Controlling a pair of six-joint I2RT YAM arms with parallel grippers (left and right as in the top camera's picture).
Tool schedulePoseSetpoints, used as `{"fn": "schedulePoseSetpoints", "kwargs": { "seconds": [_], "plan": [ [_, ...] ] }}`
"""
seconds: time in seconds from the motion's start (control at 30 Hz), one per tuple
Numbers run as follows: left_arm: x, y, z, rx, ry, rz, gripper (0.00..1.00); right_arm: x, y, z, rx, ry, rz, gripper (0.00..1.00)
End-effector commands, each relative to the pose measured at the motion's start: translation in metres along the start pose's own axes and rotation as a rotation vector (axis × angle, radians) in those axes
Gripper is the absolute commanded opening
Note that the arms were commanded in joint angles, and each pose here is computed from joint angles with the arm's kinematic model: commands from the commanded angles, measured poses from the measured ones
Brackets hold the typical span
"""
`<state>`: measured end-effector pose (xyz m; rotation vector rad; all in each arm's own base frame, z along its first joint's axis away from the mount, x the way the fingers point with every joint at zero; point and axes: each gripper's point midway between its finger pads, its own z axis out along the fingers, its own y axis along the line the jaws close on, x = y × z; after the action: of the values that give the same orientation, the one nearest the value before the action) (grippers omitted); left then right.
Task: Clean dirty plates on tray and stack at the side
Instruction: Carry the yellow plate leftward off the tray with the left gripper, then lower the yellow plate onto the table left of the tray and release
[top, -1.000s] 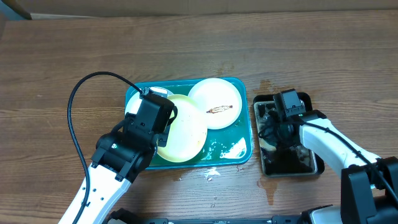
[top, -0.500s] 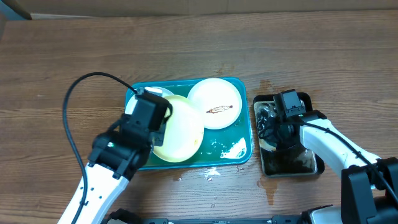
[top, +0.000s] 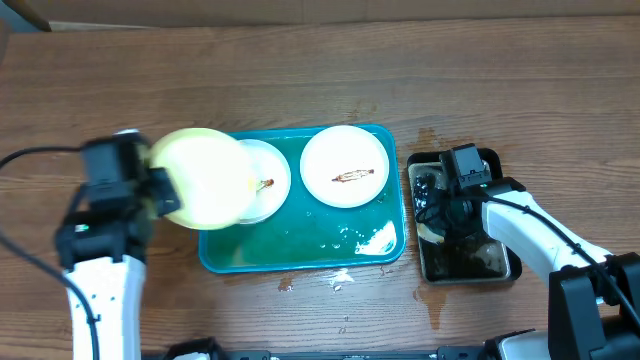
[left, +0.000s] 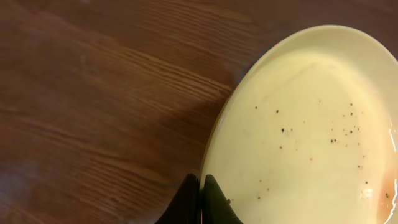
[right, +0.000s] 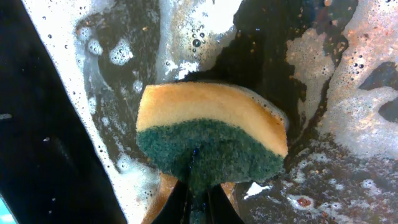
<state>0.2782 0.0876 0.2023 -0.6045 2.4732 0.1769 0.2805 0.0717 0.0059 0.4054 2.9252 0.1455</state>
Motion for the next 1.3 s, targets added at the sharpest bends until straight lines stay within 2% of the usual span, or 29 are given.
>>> {"fn": "schedulePoseSetpoints", "kwargs": {
  "seconds": [0.0, 0.17, 0.4, 0.57, 0.8, 0.83, 0.9, 0.93, 0.97, 1.07, 1.27],
  "plan": [
    [-0.012, 0.024, 0.01, 0.022, 0.016, -0.172, 0.04, 0.009, -0.008, 0.002, 0.023, 0.016, -0.003, 0.04],
    [-0.002, 0.073, 0.046, -0.066, 0.123, -0.345, 0.04, 0.009, -0.007, 0.002, 0.021, 0.018, -0.003, 0.04],
    [0.023, 0.118, 0.098, -0.136, 0.264, -0.571, 0.04, 0.009, -0.007, 0.002, 0.021, 0.018, -0.006, 0.04],
    [0.031, 0.132, 0.128, -0.13, 0.303, -0.623, 0.04, 0.012, -0.009, 0.002, 0.028, 0.031, -0.005, 0.04],
    [0.037, 0.133, 0.145, -0.127, 0.333, -0.627, 0.05, 0.014, -0.01, 0.002, 0.031, 0.037, -0.005, 0.04],
    [0.035, 0.131, 0.145, -0.111, 0.328, -0.628, 0.1, 0.014, -0.01, 0.002, 0.031, 0.036, -0.005, 0.04],
    [0.027, 0.121, 0.145, -0.04, 0.31, -0.617, 0.42, 0.014, -0.01, 0.002, 0.031, 0.036, -0.005, 0.04],
    [0.021, 0.115, 0.144, 0.003, 0.301, -0.614, 0.53, 0.014, -0.01, 0.002, 0.031, 0.037, -0.005, 0.04],
    [0.016, 0.109, 0.142, 0.04, 0.292, -0.615, 0.58, 0.014, -0.01, 0.002, 0.032, 0.036, -0.005, 0.04],
    [-0.008, 0.091, 0.129, 0.168, 0.244, -0.578, 0.65, 0.014, -0.01, 0.002, 0.032, 0.037, -0.005, 0.04],
    [-0.037, 0.042, 0.092, 0.317, 0.159, -0.402, 0.67, 0.014, -0.01, 0.002, 0.032, 0.036, -0.005, 0.04]
  ]
}}
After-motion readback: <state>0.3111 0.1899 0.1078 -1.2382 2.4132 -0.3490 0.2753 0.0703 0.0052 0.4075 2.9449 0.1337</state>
